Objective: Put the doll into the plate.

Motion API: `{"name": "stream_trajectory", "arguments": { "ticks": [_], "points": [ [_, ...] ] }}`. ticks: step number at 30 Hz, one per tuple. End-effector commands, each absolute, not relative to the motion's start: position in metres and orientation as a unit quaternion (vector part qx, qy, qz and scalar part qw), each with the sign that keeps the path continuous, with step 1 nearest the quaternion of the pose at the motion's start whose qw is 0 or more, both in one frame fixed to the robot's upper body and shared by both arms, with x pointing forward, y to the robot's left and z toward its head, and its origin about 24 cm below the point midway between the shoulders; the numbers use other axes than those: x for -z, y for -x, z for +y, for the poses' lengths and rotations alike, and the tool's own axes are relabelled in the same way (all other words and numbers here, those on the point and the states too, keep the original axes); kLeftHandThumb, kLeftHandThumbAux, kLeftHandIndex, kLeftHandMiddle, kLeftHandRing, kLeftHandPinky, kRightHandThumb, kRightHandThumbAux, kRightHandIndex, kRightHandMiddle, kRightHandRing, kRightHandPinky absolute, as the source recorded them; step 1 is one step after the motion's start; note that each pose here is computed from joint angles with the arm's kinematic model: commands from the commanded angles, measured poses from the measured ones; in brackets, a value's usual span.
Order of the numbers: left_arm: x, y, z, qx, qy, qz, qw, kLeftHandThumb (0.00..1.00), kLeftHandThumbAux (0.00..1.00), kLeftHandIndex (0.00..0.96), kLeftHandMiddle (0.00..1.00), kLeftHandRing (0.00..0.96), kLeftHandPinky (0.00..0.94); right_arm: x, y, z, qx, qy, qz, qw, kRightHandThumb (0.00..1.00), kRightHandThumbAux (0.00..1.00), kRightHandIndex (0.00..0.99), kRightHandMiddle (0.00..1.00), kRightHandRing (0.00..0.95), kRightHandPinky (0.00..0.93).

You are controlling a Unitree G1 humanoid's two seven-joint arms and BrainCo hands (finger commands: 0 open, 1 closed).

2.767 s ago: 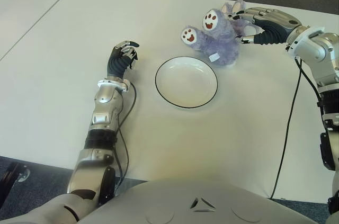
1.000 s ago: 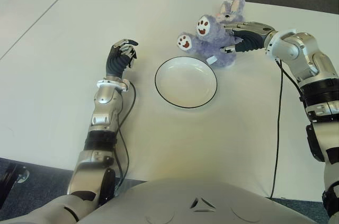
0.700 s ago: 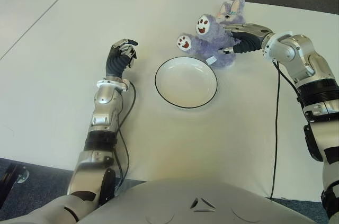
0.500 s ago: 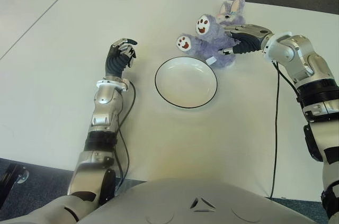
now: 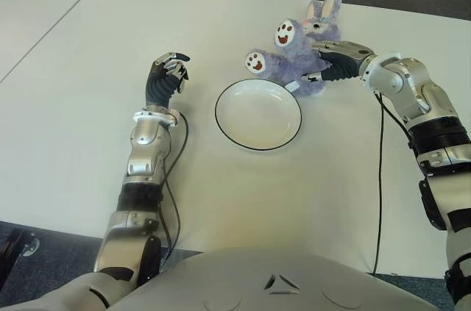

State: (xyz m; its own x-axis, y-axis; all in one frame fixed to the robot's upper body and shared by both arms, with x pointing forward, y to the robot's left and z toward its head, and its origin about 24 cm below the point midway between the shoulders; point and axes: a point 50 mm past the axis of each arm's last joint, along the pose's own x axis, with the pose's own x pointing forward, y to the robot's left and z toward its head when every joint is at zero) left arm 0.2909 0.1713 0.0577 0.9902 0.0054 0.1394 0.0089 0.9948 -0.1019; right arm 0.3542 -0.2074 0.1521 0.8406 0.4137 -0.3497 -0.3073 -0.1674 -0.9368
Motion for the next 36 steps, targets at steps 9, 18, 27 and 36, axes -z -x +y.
{"name": "stream_trajectory", "arguments": {
  "ticks": [9, 18, 27, 36],
  "points": [
    [-0.025, -0.269, 0.164, -0.012, 0.07, -0.007, 0.997, 0.712, 0.706, 0.443, 0.845, 0.866, 0.865, -0.074, -0.337, -0.213, -0.344, 0.698, 0.064, 0.625, 0.379, 0.256, 0.0, 0.0, 0.0, 0.0],
    [-0.03, -0.267, 0.162, -0.017, 0.065, -0.012, 0.998, 0.712, 0.704, 0.444, 0.844, 0.854, 0.856, -0.058, -0.336, -0.216, -0.342, 0.701, 0.077, 0.622, 0.405, 0.257, 0.0, 0.0, 0.0, 0.013],
    [-0.031, -0.267, 0.16, -0.024, 0.061, -0.008, 0.998, 0.713, 0.703, 0.444, 0.847, 0.857, 0.863, -0.057, -0.34, -0.218, -0.327, 0.705, 0.06, 0.626, 0.411, 0.255, 0.0, 0.0, 0.0, 0.032],
    [-0.033, -0.267, 0.16, -0.024, 0.061, -0.01, 0.998, 0.712, 0.703, 0.444, 0.846, 0.854, 0.857, -0.056, -0.343, -0.219, -0.31, 0.71, 0.041, 0.631, 0.41, 0.261, 0.0, 0.0, 0.0, 0.003]
  ]
}}
